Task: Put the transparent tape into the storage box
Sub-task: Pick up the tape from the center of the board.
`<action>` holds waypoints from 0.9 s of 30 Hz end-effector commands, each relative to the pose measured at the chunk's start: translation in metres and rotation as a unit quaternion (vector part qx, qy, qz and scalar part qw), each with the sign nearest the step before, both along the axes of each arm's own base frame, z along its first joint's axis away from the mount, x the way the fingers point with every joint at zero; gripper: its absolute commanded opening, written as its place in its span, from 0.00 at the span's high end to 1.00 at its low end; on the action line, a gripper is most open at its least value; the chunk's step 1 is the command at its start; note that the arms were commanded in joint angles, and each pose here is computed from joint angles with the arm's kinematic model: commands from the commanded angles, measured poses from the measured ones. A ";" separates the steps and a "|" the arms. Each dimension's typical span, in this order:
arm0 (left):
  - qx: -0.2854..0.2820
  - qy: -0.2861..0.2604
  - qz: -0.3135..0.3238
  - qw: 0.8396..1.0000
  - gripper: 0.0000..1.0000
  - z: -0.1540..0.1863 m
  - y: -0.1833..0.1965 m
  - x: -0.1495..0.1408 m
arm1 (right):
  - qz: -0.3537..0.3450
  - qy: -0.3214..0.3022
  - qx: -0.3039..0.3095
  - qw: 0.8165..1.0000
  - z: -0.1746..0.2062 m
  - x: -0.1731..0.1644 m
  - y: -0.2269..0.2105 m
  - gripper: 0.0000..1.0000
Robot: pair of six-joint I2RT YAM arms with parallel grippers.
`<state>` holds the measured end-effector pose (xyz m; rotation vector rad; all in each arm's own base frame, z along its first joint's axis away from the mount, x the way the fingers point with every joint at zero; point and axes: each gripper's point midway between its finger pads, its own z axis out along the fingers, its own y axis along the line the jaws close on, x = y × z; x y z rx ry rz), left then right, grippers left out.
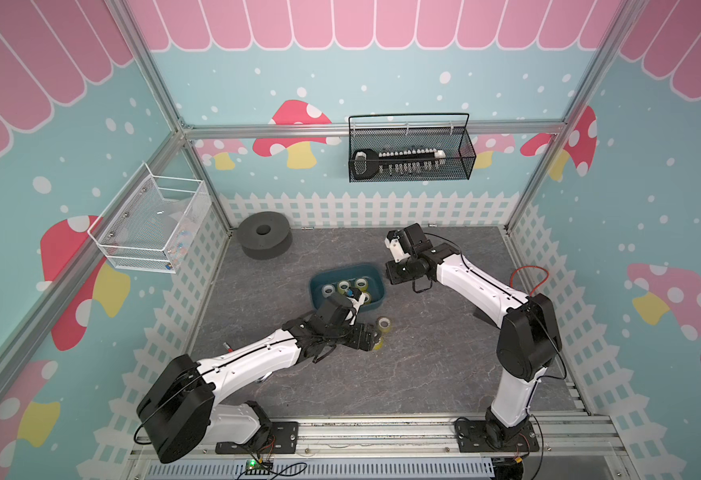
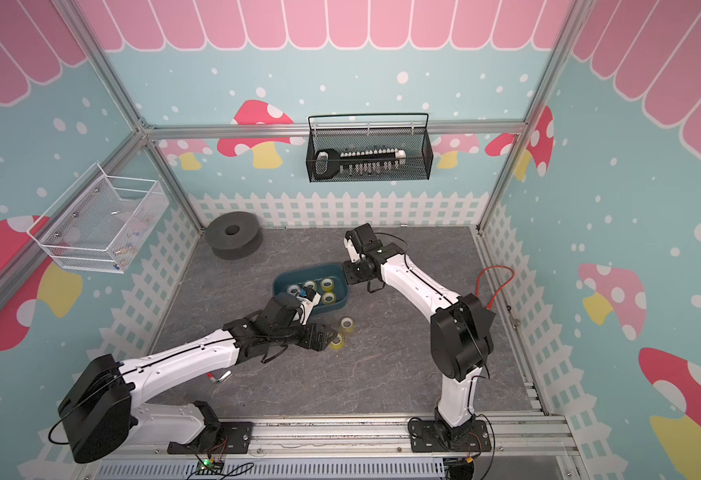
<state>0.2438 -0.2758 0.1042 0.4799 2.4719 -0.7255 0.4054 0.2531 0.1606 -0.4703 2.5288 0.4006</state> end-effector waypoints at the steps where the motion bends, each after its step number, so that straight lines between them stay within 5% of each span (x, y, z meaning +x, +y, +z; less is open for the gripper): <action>1: 0.012 0.025 0.023 0.999 0.03 -0.021 0.002 -0.004 | -0.002 -0.028 0.042 0.999 0.025 -0.002 0.006 0.73; 7: 0.020 0.036 0.044 0.998 0.10 -0.037 -0.001 0.003 | -0.004 -0.035 0.048 0.998 0.030 -0.010 0.001 0.74; 18: 0.042 0.031 0.052 0.997 0.42 -0.052 -0.019 0.029 | -0.004 -0.042 0.039 0.998 0.028 -0.014 -0.005 0.75; 27: 0.056 0.040 0.059 0.996 0.54 -0.059 -0.018 0.030 | -0.003 -0.042 0.036 0.998 0.026 -0.013 -0.009 0.75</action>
